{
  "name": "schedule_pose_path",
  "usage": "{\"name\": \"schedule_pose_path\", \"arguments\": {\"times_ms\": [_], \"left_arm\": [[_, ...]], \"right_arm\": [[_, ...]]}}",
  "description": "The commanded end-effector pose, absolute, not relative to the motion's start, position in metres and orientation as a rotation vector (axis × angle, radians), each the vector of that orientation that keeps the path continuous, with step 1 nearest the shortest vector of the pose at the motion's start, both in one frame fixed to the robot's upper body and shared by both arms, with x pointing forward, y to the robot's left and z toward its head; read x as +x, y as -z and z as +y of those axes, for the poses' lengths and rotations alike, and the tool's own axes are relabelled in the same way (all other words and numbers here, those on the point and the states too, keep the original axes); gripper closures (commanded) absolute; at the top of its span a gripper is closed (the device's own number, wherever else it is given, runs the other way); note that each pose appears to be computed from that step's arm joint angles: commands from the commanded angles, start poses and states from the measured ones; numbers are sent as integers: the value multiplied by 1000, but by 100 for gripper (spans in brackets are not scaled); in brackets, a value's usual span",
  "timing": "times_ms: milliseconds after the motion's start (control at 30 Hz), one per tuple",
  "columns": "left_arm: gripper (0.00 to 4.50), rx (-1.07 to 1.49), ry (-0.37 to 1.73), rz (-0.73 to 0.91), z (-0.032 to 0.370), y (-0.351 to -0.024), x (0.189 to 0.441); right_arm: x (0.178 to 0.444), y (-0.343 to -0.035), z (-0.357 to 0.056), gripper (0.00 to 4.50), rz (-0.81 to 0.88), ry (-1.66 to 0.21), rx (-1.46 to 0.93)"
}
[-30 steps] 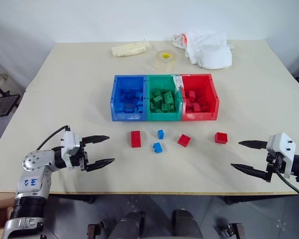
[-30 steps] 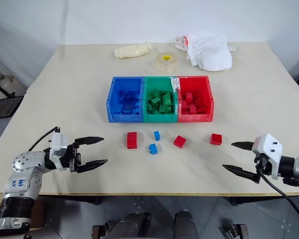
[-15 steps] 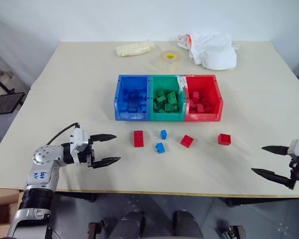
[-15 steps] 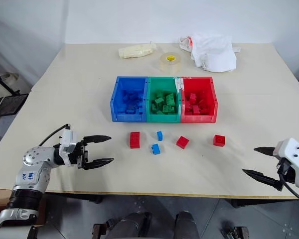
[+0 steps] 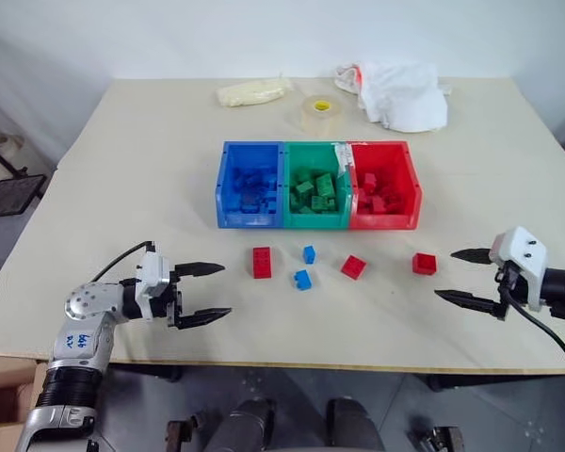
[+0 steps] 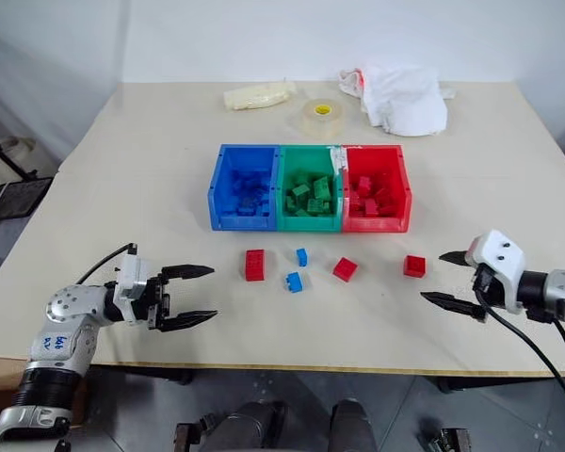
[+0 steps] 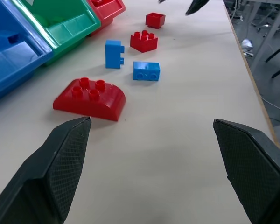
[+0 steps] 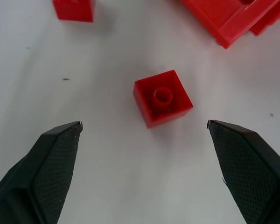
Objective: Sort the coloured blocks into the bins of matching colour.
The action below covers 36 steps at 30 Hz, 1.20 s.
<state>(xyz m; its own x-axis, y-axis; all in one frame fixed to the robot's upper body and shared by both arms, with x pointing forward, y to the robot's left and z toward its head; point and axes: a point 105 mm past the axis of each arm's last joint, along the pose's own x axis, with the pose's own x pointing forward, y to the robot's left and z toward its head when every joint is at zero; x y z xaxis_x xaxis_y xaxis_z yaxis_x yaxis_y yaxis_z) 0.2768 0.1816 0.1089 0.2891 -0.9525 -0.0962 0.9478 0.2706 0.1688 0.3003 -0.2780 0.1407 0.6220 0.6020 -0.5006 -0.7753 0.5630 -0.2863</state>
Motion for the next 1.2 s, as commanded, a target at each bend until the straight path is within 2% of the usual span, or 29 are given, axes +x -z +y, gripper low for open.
{"name": "schedule_pose_path", "arguments": {"times_ms": [33,233,533,567,700,833,1100,1200], "left_arm": [[6,220,1267,-64,182,-119,273],[6,217,1235,-67,183,-120,268],[0,209,1217,-73,182,-117,267],[0,207,1214,-74,181,-117,267],[0,205,1209,-79,180,-116,270],[0,204,1213,-85,178,-116,273],[0,212,1221,-95,175,-116,279],[0,218,1225,-101,175,-116,278]], "right_arm": [[318,-133,-276,0,383,-845,-532],[338,-124,-268,0,384,-892,-523],[333,-135,-260,294,331,-920,-518],[333,-141,-258,303,307,-917,-523],[336,-175,-240,302,184,-902,-518],[351,-214,-216,302,54,-880,-508],[406,-238,-184,302,-63,-802,-539],[425,-240,-178,204,-67,-753,-565]]}}
